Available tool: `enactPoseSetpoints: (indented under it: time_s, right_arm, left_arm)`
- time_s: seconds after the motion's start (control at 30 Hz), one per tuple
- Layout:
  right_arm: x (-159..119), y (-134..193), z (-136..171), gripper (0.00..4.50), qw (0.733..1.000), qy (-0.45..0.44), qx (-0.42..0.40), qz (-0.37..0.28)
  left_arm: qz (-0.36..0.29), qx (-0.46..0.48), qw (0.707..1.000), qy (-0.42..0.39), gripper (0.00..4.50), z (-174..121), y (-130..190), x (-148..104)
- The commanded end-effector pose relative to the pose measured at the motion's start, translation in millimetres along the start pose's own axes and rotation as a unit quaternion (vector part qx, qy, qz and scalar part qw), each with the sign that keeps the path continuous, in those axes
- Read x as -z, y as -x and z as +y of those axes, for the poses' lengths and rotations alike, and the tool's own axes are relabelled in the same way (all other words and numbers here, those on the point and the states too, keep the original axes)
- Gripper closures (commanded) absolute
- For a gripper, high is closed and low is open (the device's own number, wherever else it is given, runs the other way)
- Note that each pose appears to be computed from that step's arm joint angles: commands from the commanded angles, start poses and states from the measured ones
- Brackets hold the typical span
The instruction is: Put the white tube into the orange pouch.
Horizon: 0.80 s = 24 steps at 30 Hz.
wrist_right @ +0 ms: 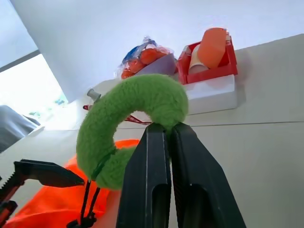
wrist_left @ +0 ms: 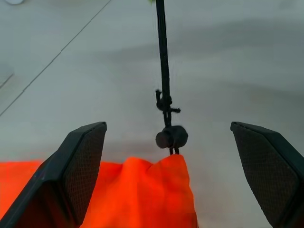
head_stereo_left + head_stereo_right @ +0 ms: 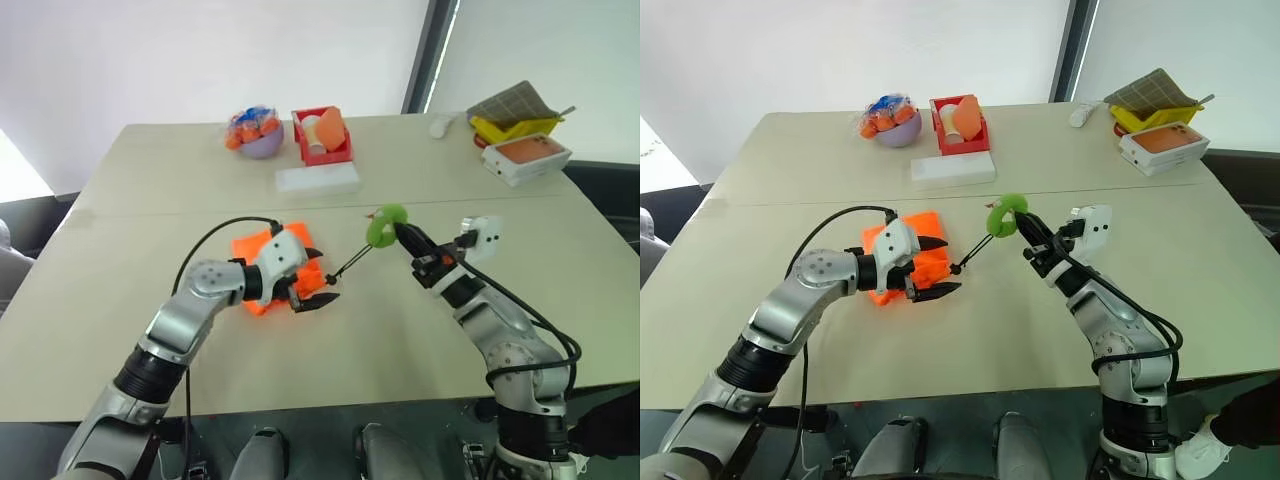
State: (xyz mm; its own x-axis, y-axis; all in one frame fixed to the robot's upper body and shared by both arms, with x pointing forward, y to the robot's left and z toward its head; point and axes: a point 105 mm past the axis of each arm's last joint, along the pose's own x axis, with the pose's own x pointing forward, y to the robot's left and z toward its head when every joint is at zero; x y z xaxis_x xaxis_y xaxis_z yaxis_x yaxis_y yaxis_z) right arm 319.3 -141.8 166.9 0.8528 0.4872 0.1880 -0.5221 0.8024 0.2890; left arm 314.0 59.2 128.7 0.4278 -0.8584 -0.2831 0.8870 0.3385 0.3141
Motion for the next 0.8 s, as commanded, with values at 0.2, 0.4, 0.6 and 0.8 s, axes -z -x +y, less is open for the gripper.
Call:
enactPoseSetpoints:
  time_s: [0.2, 0.4, 0.6, 0.8]
  right_arm:
    - [-15.8, 1.8, 18.1, 4.50, 0.999, 0.009, -0.047, -0.021]
    - [-16.1, 1.5, 24.3, 4.50, 0.998, 0.011, -0.066, -0.018]
    - [-15.7, 3.5, 32.8, 4.50, 0.996, 0.020, -0.089, -0.013]
    - [-11.4, 5.7, 37.8, 4.50, 0.994, 0.028, -0.101, -0.005]
  left_arm:
    - [-0.013, -0.068, 0.995, -0.071, 0.04, -11.4, -3.8, -15.6]
    - [-0.023, -0.072, 0.997, -0.021, 0.04, -15.8, -8.1, -15.2]
    - [-0.022, -0.048, 0.998, 0.034, 0.04, -23.7, -9.1, -11.9]
    - [-0.019, -0.010, 0.999, 0.039, 0.04, -30.0, -3.8, -13.4]
